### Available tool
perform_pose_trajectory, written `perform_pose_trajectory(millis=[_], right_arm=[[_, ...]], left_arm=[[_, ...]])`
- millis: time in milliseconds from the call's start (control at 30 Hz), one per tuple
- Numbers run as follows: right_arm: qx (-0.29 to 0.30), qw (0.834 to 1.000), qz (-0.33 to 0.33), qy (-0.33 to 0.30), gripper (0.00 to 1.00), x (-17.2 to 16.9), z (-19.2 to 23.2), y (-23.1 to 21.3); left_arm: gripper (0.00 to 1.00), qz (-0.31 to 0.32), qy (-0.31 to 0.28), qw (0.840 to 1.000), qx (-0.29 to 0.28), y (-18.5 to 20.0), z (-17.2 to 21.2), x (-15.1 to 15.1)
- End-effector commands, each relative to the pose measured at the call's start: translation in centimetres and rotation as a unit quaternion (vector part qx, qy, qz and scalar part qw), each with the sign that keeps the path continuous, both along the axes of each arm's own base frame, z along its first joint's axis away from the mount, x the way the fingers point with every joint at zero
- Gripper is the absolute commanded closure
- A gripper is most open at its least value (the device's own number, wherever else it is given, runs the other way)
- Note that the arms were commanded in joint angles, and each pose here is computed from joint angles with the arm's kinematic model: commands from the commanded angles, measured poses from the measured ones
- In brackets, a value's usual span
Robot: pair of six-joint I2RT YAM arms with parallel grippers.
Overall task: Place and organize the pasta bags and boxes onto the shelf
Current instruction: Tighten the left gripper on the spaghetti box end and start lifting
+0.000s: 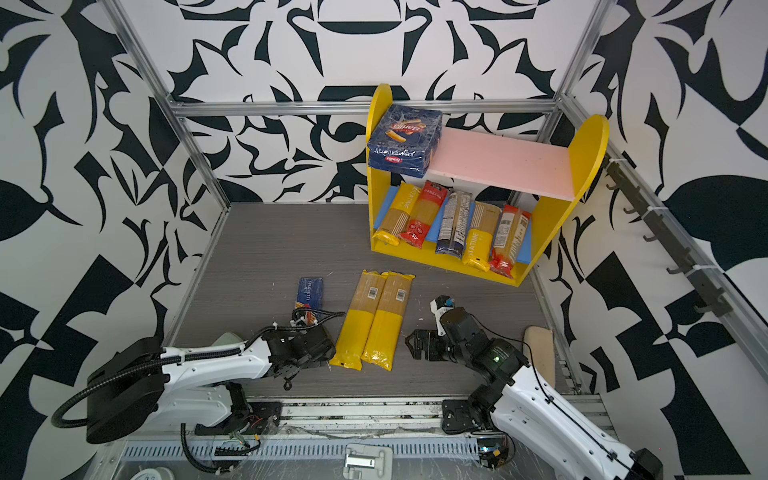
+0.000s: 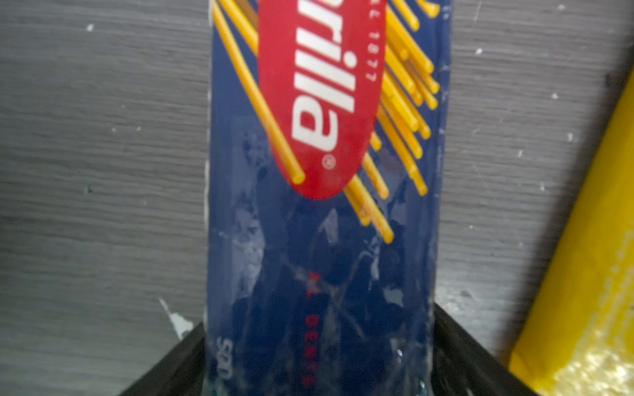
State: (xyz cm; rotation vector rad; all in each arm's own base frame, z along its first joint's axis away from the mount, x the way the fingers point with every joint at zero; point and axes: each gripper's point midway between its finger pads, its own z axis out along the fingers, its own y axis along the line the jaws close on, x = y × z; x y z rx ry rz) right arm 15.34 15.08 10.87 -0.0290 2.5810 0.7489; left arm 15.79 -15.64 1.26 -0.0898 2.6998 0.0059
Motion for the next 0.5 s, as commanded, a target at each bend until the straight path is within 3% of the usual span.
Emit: perform_pose_trajectory(millis=[0,467], right_arm=[[0.0,1.0,-0.009,-0.003,0.03,0.0,0.3,-0.2],[0.002,1.0,-0.012,-0.007,0.02,-0.2,0.8,-0.5]], left_arm=[[0.21,0.0,0.024,1.0,-0.008,-0.6,-1.0,-0.7],[0.55,0.005,0.017,1.0,-0.003,0.1,0.0,-0.8]])
